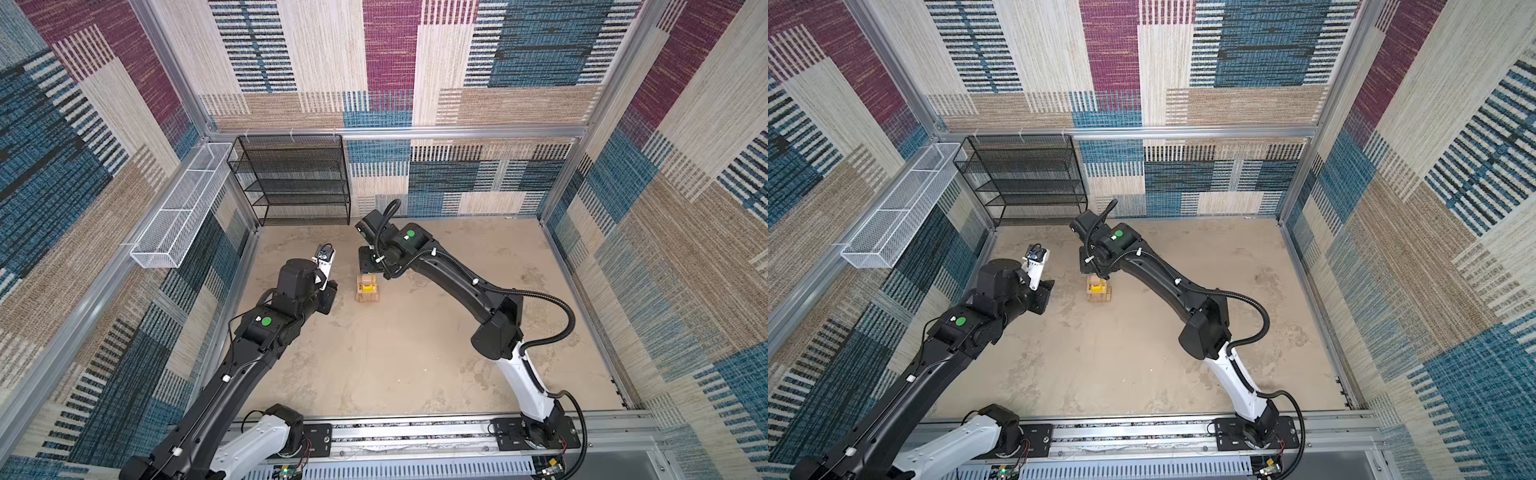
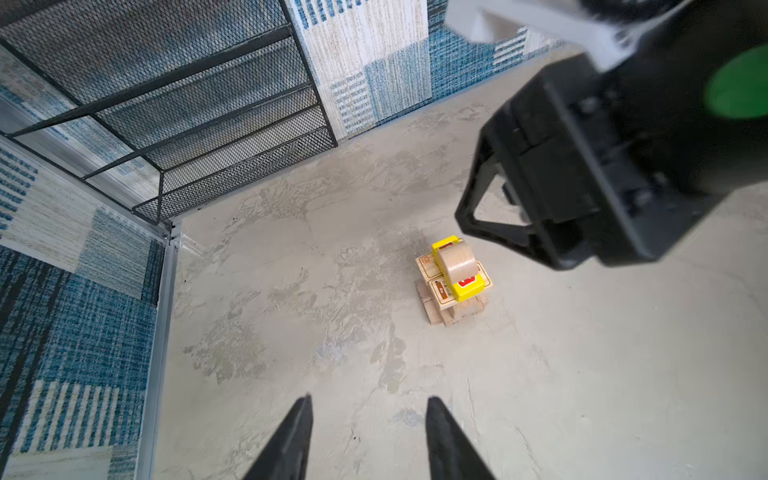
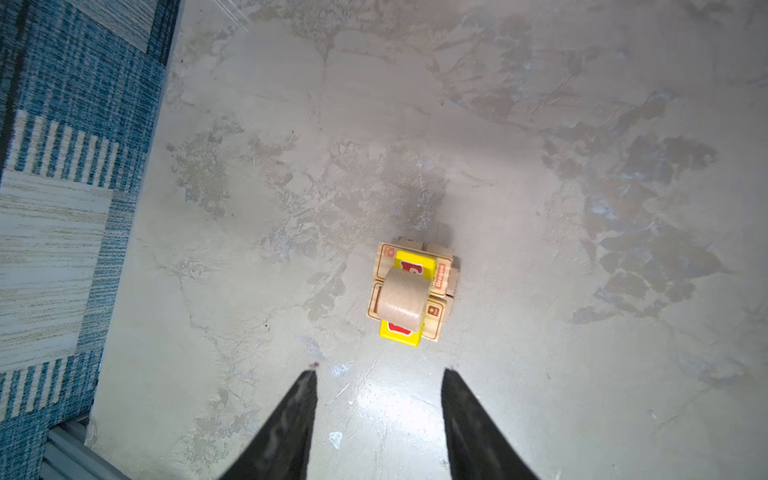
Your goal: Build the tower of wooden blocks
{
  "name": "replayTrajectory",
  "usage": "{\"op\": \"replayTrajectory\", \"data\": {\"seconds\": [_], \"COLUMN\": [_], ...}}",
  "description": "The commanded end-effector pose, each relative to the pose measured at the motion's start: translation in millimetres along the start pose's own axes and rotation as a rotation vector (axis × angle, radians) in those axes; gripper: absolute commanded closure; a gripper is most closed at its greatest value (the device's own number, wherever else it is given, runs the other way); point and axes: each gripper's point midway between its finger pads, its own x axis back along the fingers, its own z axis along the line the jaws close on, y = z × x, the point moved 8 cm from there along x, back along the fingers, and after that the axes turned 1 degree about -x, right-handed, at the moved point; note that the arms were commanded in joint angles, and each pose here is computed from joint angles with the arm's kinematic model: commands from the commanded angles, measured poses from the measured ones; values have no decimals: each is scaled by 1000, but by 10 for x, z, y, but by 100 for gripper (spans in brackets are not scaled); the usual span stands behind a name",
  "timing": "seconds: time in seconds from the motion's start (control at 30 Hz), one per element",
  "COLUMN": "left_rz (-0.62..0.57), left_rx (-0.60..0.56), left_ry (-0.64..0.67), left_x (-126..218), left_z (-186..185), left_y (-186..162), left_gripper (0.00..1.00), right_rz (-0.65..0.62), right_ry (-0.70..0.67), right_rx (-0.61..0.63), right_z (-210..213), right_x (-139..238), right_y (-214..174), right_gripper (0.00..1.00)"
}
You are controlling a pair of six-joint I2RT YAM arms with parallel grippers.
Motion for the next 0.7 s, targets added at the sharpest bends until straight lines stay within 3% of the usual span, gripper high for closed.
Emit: {"op": "replayTrajectory", "data": {"seconds": [0.0, 0.13, 0.23, 0.47, 0.57, 0.67], "left_rz": [-31, -50, -60, -92, -141, -185], "left_rx": [49, 109, 180, 394, 422, 434], "left_ry": [49, 77, 83, 65, 66, 123], "left_x": [14, 22, 11, -256, -392, -486], "left_z": [85, 194, 295, 490, 522, 600], "left_y": [60, 104, 163, 290, 433, 554], "left_gripper": [44, 37, 35, 24, 21, 9], "right_rz": [-108, -242, -354, -583, -629, -638], "right_ry": [-6, -31, -30, -109, -175, -271], "right_rx": [65, 117, 130, 146, 119, 75], "right_z": [-12, -166, -374, -1049, -1338, -1614], "right_x": [232, 531, 755, 991, 999, 961], "right_y": [107, 177, 203, 110, 95, 72], "right_gripper": [49, 49, 43, 1, 0, 0]}}
